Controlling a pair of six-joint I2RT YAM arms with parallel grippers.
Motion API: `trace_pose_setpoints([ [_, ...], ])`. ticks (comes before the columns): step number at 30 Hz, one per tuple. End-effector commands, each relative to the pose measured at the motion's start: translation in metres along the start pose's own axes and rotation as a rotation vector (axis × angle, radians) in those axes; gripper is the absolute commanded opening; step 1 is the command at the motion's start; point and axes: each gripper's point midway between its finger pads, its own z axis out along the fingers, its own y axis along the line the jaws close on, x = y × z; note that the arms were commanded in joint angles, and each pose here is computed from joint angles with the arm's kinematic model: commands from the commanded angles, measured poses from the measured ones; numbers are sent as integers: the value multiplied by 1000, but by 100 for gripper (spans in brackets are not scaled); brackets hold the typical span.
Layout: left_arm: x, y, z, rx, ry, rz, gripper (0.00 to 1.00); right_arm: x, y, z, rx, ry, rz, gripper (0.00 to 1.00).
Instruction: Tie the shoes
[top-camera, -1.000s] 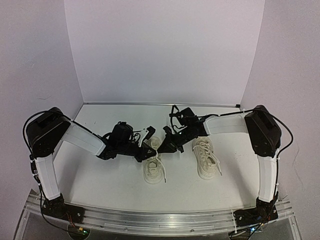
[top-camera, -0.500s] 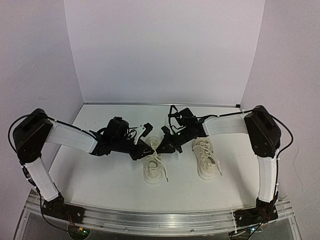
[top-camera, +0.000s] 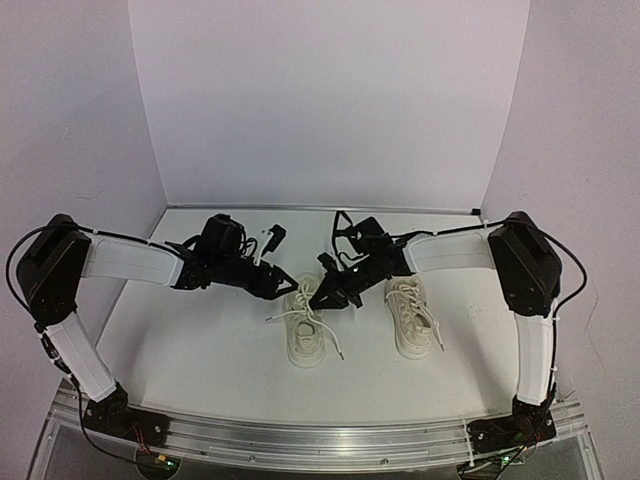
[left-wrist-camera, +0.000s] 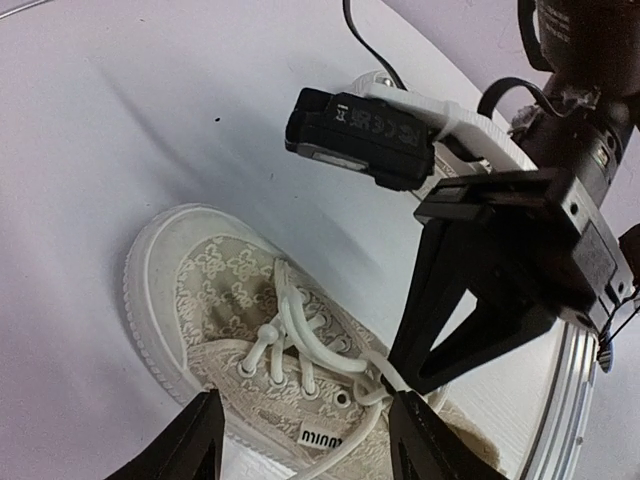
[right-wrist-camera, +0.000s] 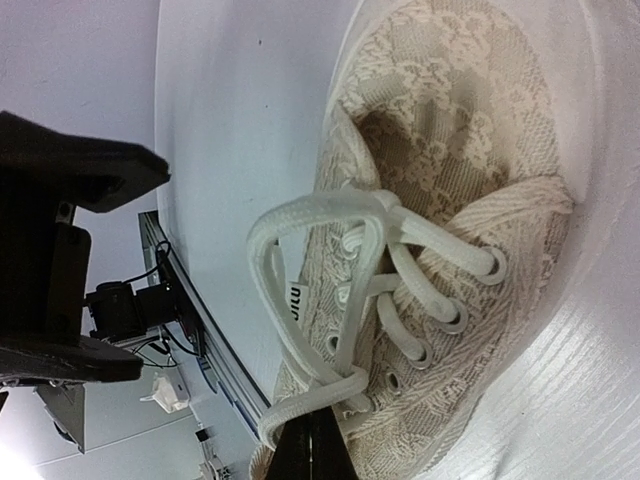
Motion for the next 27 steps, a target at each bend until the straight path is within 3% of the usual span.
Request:
trace_pose_setpoints([
  [1, -16, -13, 8, 72, -15, -69, 59, 3, 39, -13, -45, -19, -107, 0],
  [17, -23, -26, 33, 236, -35, -167, 60, 9, 36, -18, -7, -24, -122, 0],
  [27, -16, -33, 36, 309, -39, -218, 36, 11, 31, -19, 18, -23, -121, 0],
])
